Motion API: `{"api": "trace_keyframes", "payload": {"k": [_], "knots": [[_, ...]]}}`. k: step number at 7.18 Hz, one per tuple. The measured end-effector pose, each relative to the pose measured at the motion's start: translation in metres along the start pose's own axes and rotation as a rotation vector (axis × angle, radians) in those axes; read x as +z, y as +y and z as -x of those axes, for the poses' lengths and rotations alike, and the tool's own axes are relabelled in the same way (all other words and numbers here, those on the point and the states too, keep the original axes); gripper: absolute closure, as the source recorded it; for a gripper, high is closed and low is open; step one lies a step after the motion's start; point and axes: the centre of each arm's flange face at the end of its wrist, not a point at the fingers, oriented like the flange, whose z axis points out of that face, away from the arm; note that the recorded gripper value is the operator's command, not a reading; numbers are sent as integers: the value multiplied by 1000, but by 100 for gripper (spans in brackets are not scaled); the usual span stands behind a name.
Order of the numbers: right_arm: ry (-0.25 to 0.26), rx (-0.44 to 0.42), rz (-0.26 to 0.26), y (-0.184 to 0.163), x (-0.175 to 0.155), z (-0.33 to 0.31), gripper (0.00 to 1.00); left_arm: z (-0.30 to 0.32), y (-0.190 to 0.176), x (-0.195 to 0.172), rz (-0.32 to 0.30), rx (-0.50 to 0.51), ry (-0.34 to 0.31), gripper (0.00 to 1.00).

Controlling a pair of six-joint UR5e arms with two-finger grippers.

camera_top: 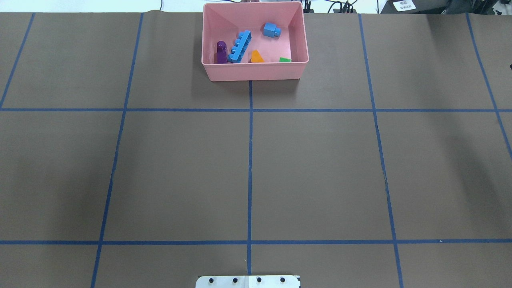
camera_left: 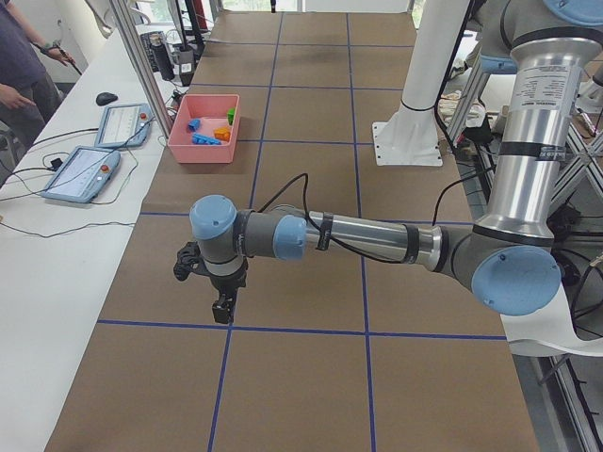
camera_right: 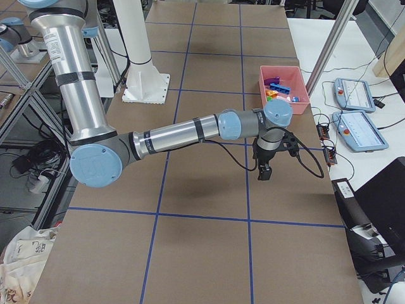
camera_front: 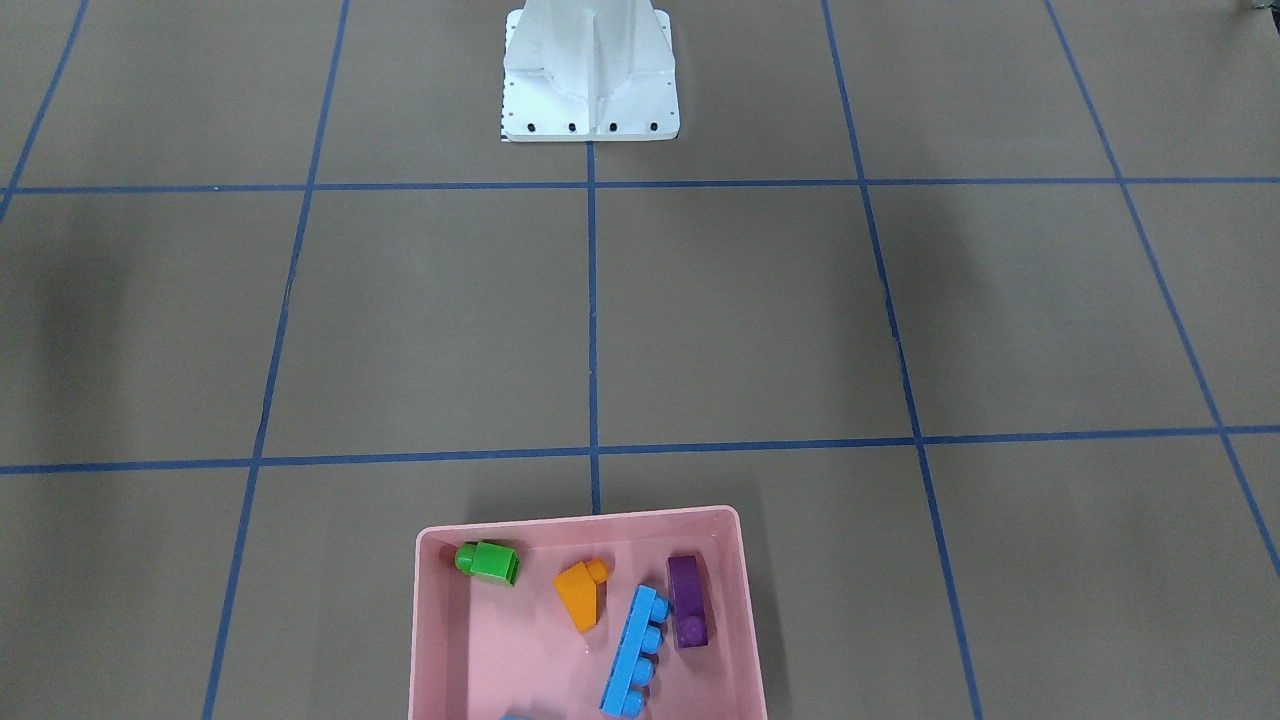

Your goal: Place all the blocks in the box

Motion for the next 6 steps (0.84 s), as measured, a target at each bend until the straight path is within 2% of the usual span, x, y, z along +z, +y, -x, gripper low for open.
{"api": "trace_keyframes", "payload": {"k": [3,6], "knots": [[-6,41,14,9,2,-16,0,14,25,-11,-30,22,51,0],[-84,150,-3,59,-6,-68,0,14,30,-12,-32,19,58,0]]}}
